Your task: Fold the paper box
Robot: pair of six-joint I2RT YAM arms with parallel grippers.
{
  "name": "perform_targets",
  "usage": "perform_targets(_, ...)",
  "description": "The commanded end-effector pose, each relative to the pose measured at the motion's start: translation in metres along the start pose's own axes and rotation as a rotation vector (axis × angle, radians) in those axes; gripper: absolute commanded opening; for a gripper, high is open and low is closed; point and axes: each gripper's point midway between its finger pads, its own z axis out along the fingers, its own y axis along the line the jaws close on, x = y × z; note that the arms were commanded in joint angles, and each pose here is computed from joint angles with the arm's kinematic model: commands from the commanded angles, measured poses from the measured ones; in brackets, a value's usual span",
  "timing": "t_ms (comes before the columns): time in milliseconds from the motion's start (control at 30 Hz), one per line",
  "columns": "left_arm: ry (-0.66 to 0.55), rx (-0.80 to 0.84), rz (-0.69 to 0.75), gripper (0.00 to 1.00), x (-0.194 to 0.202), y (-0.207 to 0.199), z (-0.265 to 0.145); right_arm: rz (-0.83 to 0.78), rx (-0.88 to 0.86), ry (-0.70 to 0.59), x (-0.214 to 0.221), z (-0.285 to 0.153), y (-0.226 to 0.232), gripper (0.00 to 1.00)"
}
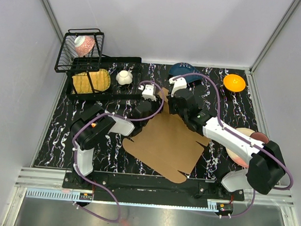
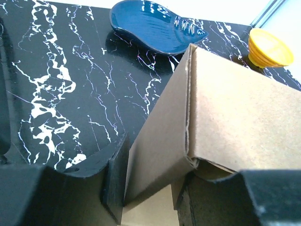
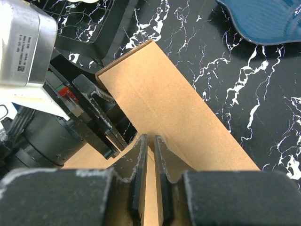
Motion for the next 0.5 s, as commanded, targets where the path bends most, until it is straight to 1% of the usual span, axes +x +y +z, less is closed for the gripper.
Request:
perform_targets(0, -0.010, 0.062, -0.038, 0.38, -0.008, -0.018, 0.011, -0.040, -0.009, 0.126, 0.039, 0.004, 0.001, 0.16)
perform_targets(67, -0.002, 0.059, -0.029, 0.35, -0.005, -0.017, 0.012, -0.037, -0.008, 0.123, 0.038, 0.004, 0.000, 0.16)
perform_targets(167, 0.010, 0.043, -0.008, 0.25, 0.000, -0.012, 0.013, -0.038, -0.009, 0.119, 0.036, 0.004, 0.001, 0.16)
perform_targets(200, 0.014, 0.038, -0.003, 0.16, 0.001, -0.012, 0.013, -0.037, -0.010, 0.117, 0.035, 0.005, 0.000, 0.16)
perform_targets(300, 0.027, 0.015, 0.015, 0.02, 0.005, -0.007, 0.014, -0.034, -0.014, 0.120, 0.036, 0.006, 0.001, 0.15)
perform_targets(333, 0.028, 0.011, 0.019, 0.00, 0.006, -0.007, 0.013, -0.034, -0.014, 0.122, 0.037, 0.006, 0.001, 0.15)
perform_targets(467, 0.023, -0.008, 0.055, 0.00, 0.004, -0.004, 0.010, -0.030, -0.016, 0.116, 0.034, 0.006, 0.001, 0.16)
